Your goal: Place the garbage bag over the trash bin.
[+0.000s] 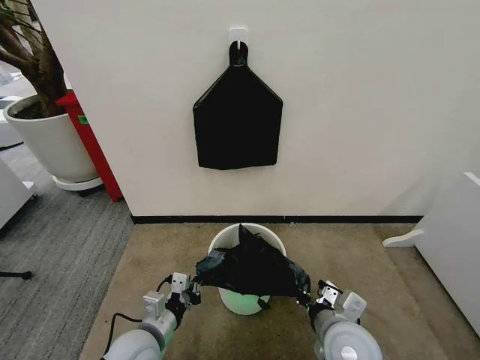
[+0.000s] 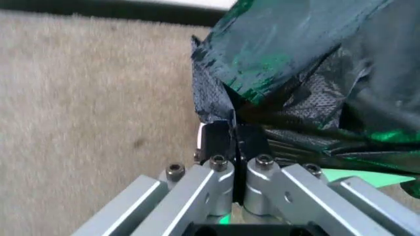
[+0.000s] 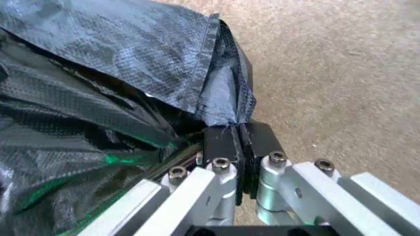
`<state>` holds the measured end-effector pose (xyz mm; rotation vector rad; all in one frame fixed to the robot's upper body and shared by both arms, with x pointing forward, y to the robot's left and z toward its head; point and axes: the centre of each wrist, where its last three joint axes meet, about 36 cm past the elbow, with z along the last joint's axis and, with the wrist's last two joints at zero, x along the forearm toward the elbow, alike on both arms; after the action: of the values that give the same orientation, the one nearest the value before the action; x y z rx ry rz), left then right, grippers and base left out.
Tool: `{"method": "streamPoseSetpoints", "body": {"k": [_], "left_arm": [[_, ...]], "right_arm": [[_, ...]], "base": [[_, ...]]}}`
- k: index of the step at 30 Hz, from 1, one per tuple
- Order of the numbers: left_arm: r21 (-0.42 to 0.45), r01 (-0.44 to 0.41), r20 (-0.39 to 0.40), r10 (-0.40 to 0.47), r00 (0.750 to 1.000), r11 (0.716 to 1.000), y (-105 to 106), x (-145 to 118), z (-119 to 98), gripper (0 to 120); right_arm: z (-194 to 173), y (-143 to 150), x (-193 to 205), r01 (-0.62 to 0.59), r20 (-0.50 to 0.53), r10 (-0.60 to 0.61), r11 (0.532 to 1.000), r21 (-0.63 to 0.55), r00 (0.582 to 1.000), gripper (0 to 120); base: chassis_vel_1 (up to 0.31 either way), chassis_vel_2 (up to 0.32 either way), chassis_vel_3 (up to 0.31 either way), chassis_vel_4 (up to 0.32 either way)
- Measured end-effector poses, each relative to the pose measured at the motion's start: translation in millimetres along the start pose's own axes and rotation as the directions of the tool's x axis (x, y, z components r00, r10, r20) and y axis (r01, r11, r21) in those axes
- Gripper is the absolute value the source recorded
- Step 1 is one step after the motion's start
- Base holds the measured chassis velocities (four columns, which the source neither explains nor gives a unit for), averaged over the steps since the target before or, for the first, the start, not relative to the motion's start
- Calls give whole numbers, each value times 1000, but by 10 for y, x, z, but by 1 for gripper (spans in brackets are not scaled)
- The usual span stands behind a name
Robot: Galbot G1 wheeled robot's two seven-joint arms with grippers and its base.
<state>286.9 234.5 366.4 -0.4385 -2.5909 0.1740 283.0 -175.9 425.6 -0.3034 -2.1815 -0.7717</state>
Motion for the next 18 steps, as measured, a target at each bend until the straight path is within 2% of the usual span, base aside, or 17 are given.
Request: {"method": "streamPoseSetpoints", "body": {"k": [7, 13, 18], "left_arm": [[96, 29, -63, -23, 998, 995, 89, -83, 86, 0], [153, 44, -98, -30, 995, 987, 68, -226, 206, 0], [139, 16, -69, -6, 998, 990, -9, -115, 80, 0]], "right_arm": [[39, -81, -274, 42, -21, -41, 998, 51, 999, 0], [16, -90, -450, 65, -51, -61, 993, 97, 997, 0], [-106, -66, -283, 80, 0, -81, 985, 152, 997, 0]], "base": [[0, 0, 0, 0], [0, 0, 0, 0], [0, 0, 0, 0]]}}
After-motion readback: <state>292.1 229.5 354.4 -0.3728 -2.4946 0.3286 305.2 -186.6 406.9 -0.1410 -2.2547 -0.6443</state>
